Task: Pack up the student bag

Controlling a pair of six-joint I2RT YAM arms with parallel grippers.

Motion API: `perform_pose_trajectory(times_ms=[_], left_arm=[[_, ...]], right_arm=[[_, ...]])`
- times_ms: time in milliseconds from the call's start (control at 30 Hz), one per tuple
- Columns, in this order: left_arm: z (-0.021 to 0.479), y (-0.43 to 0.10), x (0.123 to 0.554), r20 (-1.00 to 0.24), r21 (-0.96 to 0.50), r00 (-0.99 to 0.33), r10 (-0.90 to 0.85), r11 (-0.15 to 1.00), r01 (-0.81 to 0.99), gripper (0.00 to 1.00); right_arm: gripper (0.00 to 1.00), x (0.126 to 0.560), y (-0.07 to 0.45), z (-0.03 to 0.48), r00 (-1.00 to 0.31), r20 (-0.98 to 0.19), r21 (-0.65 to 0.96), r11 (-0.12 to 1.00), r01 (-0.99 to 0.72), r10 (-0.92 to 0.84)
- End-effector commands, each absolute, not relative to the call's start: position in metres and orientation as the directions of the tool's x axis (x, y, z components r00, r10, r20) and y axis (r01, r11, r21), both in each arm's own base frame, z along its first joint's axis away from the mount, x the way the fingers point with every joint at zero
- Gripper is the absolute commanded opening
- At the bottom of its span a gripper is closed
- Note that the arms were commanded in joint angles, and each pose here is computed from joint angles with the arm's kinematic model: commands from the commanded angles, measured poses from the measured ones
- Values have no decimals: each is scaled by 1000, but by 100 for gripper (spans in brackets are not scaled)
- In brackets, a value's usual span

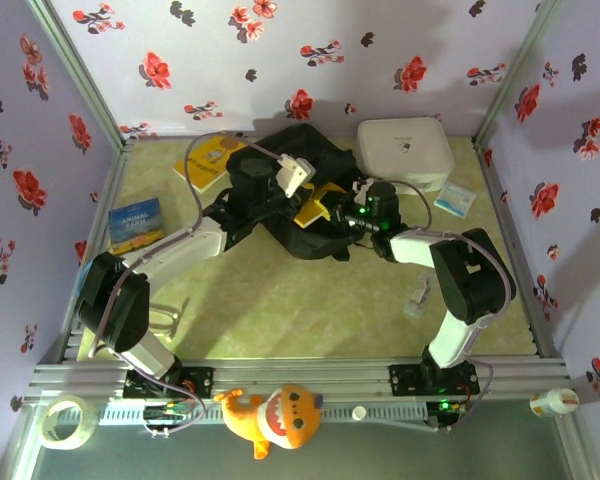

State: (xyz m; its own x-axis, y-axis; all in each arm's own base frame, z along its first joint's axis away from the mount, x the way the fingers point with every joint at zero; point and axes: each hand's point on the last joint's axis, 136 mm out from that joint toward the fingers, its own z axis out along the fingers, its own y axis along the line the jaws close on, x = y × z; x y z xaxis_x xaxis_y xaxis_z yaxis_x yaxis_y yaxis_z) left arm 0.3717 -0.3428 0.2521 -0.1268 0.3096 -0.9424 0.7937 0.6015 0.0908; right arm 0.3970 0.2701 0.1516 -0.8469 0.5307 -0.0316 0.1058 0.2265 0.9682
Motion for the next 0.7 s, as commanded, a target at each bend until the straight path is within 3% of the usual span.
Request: perform_pose_trajectory(times_ms=[0, 333, 500, 667], left_arm=[[296, -341, 362, -976, 93, -42, 213, 585, 805, 0], [289, -333, 354, -975, 76, -60, 215, 573, 816, 0], [280, -332, 357, -970, 63, -85, 226, 576, 815, 0], [268, -331, 362, -965, 44, -117, 235, 584, 811, 0]], right_arm=[[15, 422, 260, 150, -808, -157, 946, 321, 42, 569], [20, 462, 245, 110, -757, -168, 892, 424, 156, 631], [43, 458, 237, 108, -747, -192, 865, 469, 177, 637], [56, 434, 211, 127, -713, -262, 824, 535, 186, 650]])
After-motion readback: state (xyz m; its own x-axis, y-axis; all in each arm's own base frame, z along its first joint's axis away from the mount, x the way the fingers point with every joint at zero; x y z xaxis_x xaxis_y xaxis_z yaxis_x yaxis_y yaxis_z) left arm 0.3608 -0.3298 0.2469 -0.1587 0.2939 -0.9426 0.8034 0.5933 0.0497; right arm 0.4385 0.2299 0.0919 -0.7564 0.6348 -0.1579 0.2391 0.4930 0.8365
